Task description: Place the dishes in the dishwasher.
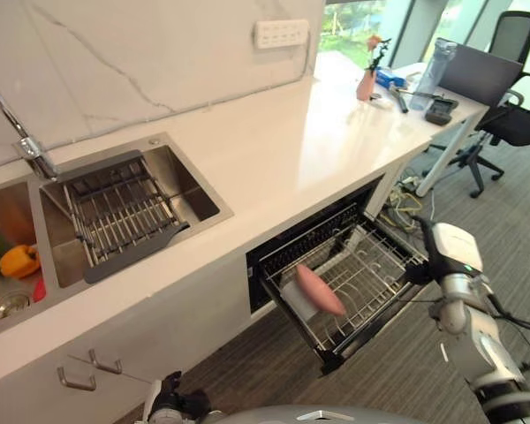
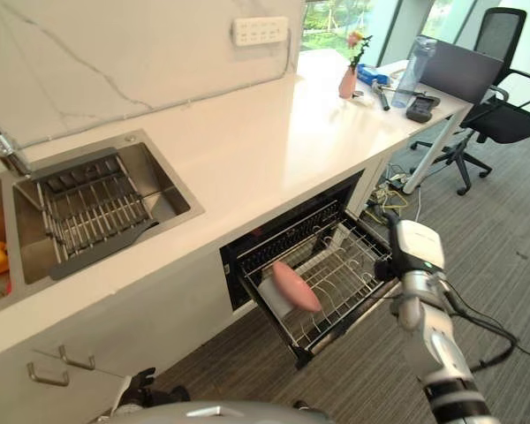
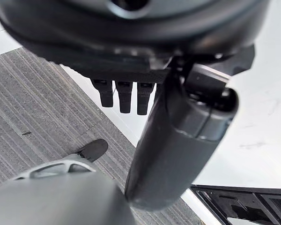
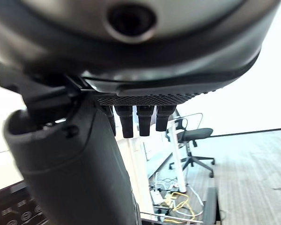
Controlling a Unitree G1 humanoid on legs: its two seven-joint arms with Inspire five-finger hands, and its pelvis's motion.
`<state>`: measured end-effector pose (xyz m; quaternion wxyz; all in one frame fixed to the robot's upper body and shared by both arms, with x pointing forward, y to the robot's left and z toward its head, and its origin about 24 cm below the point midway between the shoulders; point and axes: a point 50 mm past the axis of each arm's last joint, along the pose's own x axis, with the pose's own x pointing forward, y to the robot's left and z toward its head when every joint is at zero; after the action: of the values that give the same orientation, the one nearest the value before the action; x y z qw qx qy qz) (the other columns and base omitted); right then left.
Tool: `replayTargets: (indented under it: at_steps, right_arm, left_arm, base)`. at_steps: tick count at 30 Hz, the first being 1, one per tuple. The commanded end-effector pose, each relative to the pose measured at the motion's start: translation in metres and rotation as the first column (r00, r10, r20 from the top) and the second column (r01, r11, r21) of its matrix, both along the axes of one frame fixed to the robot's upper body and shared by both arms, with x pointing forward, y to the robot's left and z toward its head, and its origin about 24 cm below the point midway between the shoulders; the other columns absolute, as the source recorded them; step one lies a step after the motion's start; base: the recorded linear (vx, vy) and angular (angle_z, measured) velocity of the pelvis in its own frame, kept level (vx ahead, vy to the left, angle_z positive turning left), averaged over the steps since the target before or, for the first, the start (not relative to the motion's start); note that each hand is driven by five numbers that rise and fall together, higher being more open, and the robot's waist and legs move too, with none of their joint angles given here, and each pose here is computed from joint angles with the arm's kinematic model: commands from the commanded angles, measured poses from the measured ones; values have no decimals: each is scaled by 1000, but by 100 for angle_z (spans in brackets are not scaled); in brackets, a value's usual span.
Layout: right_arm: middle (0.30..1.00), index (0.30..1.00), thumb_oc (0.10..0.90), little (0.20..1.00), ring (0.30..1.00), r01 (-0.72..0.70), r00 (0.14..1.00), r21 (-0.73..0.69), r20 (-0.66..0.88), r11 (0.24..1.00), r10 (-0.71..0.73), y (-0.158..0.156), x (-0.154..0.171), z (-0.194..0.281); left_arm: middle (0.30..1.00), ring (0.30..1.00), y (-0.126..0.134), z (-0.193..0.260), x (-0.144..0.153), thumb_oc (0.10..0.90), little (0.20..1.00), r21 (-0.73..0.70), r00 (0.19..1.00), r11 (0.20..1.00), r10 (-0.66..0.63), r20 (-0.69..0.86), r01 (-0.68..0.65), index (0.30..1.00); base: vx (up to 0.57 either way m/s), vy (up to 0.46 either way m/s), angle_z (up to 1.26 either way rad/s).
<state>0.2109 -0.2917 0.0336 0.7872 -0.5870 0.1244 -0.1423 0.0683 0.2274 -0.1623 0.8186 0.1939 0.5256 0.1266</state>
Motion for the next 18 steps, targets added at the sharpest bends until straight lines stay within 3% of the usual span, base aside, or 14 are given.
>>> replayTargets:
  at_steps: [1,4,8,9,10,14,18]
  right_arm:
    - [900,900,800,900,900,161,961,-60,236,985,-143,-31,13,32]
    - [900,900,800,900,900,329,943,-74,75,942,-323,-60,-13,-7]
    - [900,900,800,900,900,410,911,26,-68,912,-407,-61,-28,-44]
    - [662,662,642,662,662,414,902,89,-171,906,-396,-54,-33,-68]
    - [300,300,400,300,300,374,918,142,-193,916,-345,-41,-26,-79]
    - [300,300,400,300,300,290,948,247,-203,925,-244,-14,-9,-92]
    - [300,300,400,300,300,220,968,247,-178,944,-179,-2,8,-90]
  left_arm:
    - [900,900,-5,4,27,800,900,27,997,998,-57,59,56,900]
    - [900,900,-6,4,27,800,900,21,996,998,-65,60,64,900]
    - [900,900,-6,4,27,800,900,21,995,996,-85,57,84,900]
    - [900,900,-7,4,26,800,900,21,993,994,-105,48,104,900]
    - [900,900,-9,3,24,800,900,23,992,993,-119,39,118,900]
    - [900,900,-10,2,22,800,900,20,990,991,-136,26,136,900]
    - [900,900,-11,1,21,800,900,17,989,989,-148,20,148,900]
  base:
    - [-9,-1,-11]
    - [0,0,0]
    - [3,-4,-1]
    - [8,0,-5]
    - [8,0,-4]
    - [0,0,0]
    - [0,0,0]
